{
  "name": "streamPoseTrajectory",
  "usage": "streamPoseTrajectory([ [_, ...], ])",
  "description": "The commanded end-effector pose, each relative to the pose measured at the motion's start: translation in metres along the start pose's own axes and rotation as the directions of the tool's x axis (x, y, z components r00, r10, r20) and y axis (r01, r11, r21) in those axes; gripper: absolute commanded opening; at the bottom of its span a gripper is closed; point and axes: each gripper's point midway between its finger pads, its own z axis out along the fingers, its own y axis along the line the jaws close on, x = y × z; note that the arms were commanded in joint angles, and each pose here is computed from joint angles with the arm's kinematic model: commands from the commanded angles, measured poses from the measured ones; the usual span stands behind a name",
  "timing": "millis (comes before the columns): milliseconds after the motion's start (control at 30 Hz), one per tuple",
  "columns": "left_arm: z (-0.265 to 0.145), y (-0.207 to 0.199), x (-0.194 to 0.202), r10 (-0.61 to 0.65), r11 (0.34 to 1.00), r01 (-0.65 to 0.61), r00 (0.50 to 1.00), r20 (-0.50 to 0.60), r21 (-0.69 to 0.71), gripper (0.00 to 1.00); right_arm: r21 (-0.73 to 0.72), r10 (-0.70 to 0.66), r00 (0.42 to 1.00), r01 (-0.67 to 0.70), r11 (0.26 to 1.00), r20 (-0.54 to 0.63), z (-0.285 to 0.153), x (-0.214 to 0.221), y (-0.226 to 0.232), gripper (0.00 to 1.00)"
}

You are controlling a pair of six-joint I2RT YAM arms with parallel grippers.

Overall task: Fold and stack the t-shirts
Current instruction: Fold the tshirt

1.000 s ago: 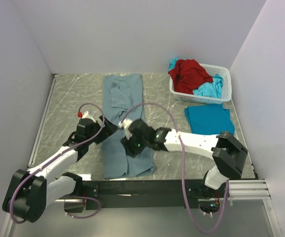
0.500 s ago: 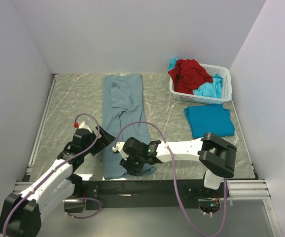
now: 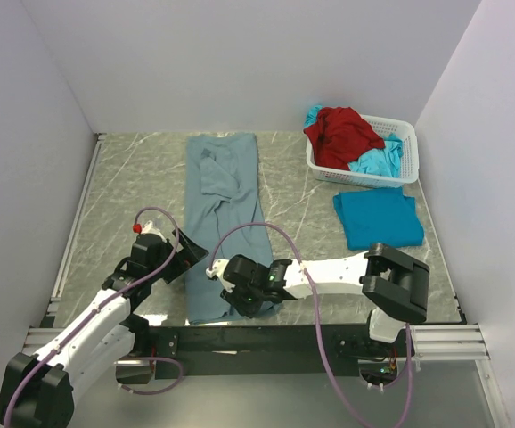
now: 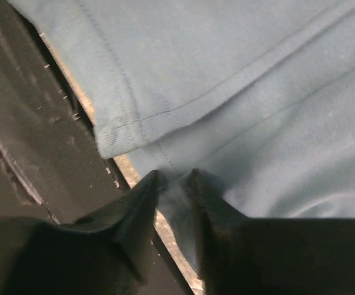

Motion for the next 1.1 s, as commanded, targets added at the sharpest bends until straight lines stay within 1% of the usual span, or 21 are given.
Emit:
streamPoseTrajectory([
  [0,0.001,-0.004,-0.002,-0.002,1.000,0.001,1.000,0.010,0.016,0.99,0.058,0.008,1.000,-0.008,0.998,-0.003,-0.005,0.005,-0.005,0.32],
  [100,0.001,-0.004,-0.003,0.005,1.000,-0.005,1.000,0.009,0.009,0.99,0.072,0.012,1.000,-0.013,0.997,0.007,-0.003,0.006,-0.008,0.22],
  [200,0.000,-0.004,-0.004,0.011,1.000,-0.011,1.000,0.010,0.005,0.99,0.089,0.024,1.000,-0.024,0.996,0.004,0.000,0.007,-0.010,0.22],
  [233,0.000,-0.004,-0.004,0.012,1.000,-0.012,1.000,0.014,0.007,1.00,0.091,0.024,1.000,-0.024,0.996,0.006,0.000,0.007,-0.009,0.20],
  [267,0.000,-0.005,-0.005,0.012,1.000,-0.012,1.000,0.017,0.009,0.99,0.092,0.025,1.000,-0.026,0.995,0.007,0.000,0.006,-0.009,0.16],
  [300,0.000,-0.005,-0.005,0.014,1.000,-0.014,1.000,0.018,0.010,1.00,0.093,0.028,1.000,-0.029,0.995,0.014,-0.001,0.005,-0.009,0.09],
  [333,-0.001,-0.005,-0.006,0.018,1.000,-0.019,1.000,0.020,0.010,1.00,0.098,0.030,0.999,-0.032,0.995,0.022,-0.002,0.003,-0.009,0.05],
  [367,-0.001,-0.006,-0.006,0.018,1.000,-0.018,1.000,0.017,0.007,0.99,0.093,0.030,0.999,-0.033,0.995,0.027,-0.003,0.003,-0.008,0.02],
  [400,-0.002,-0.006,-0.006,0.019,1.000,-0.020,1.000,0.017,0.007,1.00,0.087,0.033,0.999,-0.037,0.996,0.043,-0.006,-0.002,-0.006,0.01],
  [533,-0.003,-0.006,-0.006,0.022,1.000,-0.022,1.000,0.013,0.006,1.00,0.062,0.046,0.995,-0.052,0.997,0.092,-0.019,-0.016,0.003,0.00],
  [733,-0.004,-0.002,-0.001,0.010,1.000,-0.010,1.000,-0.002,-0.007,0.99,0.048,0.108,0.976,-0.119,0.992,0.190,-0.034,-0.038,0.007,0.00],
  [800,-0.005,-0.001,-0.001,0.004,1.000,-0.004,1.000,-0.004,-0.014,0.99,-0.004,0.134,0.965,-0.136,0.991,0.224,-0.035,-0.047,0.016,0.00],
  [900,-0.007,-0.001,0.000,-0.003,1.000,0.003,1.000,-0.009,-0.023,0.99,-0.054,0.153,0.959,-0.144,0.988,0.240,-0.033,-0.053,0.024,0.00],
  [1033,-0.010,0.002,0.003,-0.035,0.998,0.034,0.999,-0.031,-0.052,0.99,-0.033,0.157,0.962,-0.153,0.988,0.222,-0.022,-0.048,0.020,0.00],
  [1067,-0.014,0.006,0.007,-0.057,0.994,0.052,0.997,-0.056,-0.092,0.99,-0.021,0.155,0.965,-0.154,0.988,0.210,-0.018,-0.048,0.018,0.01],
])
